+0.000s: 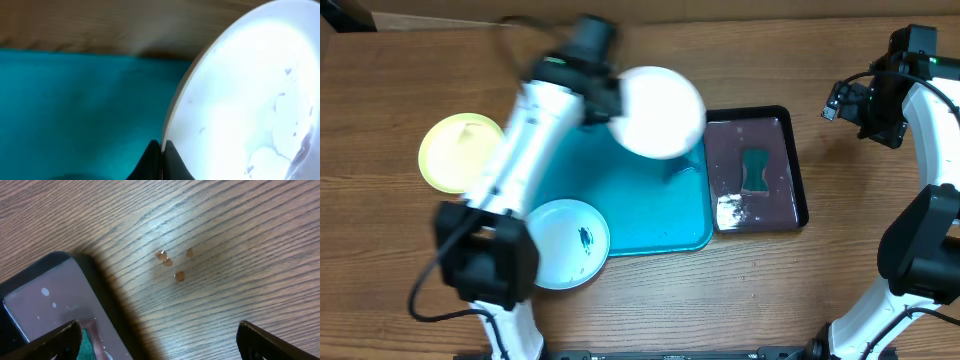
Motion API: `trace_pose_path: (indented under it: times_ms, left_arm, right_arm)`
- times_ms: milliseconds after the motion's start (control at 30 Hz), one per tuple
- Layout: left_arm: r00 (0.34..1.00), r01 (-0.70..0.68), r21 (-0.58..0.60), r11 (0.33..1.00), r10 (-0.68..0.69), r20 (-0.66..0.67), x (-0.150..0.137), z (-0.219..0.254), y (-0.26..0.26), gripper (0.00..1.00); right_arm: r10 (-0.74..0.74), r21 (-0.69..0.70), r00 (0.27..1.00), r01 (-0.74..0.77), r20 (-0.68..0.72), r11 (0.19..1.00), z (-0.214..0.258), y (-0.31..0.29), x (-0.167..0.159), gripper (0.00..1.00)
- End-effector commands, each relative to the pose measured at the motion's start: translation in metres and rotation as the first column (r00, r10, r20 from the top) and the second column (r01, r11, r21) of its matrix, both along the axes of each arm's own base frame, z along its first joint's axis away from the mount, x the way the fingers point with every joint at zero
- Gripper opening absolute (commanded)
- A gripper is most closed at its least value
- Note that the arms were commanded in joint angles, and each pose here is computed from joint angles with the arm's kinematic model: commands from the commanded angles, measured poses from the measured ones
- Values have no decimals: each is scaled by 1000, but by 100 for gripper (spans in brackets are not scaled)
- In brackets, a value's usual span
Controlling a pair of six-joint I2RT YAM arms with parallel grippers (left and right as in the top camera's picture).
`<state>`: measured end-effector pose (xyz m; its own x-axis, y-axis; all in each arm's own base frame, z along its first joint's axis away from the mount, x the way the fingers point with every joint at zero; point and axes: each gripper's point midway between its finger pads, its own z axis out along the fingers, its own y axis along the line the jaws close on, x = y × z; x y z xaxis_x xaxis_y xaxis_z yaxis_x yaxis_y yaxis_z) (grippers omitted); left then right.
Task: Clean dirty plates on tray and stack at the side
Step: 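Swing the white plate left over the yellow plate with the left gripper, then lower the white plate onto the yellow plate and open the left gripper, then withdraw the left gripper and move it toward the remaining white plate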
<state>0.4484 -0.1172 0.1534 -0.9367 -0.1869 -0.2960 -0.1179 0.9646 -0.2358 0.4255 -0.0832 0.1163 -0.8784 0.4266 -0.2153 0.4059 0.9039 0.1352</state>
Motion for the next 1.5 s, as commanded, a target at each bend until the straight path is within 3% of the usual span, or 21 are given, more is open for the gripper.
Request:
trace_pose_path:
  times_ms: [0,167,333,367,533,867,1067,1267,1467]
  left_arm:
    - [987,-148,-250,957,126,-100,-3,14,54,4]
    - [898,-427,-170,888,394,-197,-29,3,180,4]
    - [735,-651,3,759,632,-247,-83,-12,289,4]
    - [668,-706,85,703,701,-250,-105,-20,322,4]
    - [547,-794,145,590,798,-253,-139,-49,364,4]
    - [594,-785,100,612,788,-159,-111,-73,366,11]
    - [631,-764,80,640,767,-115,-93,-70,360,49]
    - [660,-741,33,671,736,-147,-98,-50,341,48]
    - [702,-711,-83,698,712,-18,-108,33,312,52]
  right_arm:
    - [-7,-8,1000,7,23,1000,7,-3,2,100]
    - [-6,-8,1000,6,23,1000,7,-3,2,100]
    - [-6,-8,1000,6,23,1000,7,-3,2,100]
    - [-6,-8,1000,6,23,1000,7,-3,2,100]
    - [-6,-8,1000,6,22,1000,7,-3,2,100]
    - [-6,-8,1000,6,23,1000,7,-3,2,100]
    - [-6,-8,1000,6,22,1000,7,-3,2,100]
    - [-6,-8,1000,6,22,1000,7,-3,2,100]
    - [-6,-8,1000,6,23,1000,7,-3,2,100]
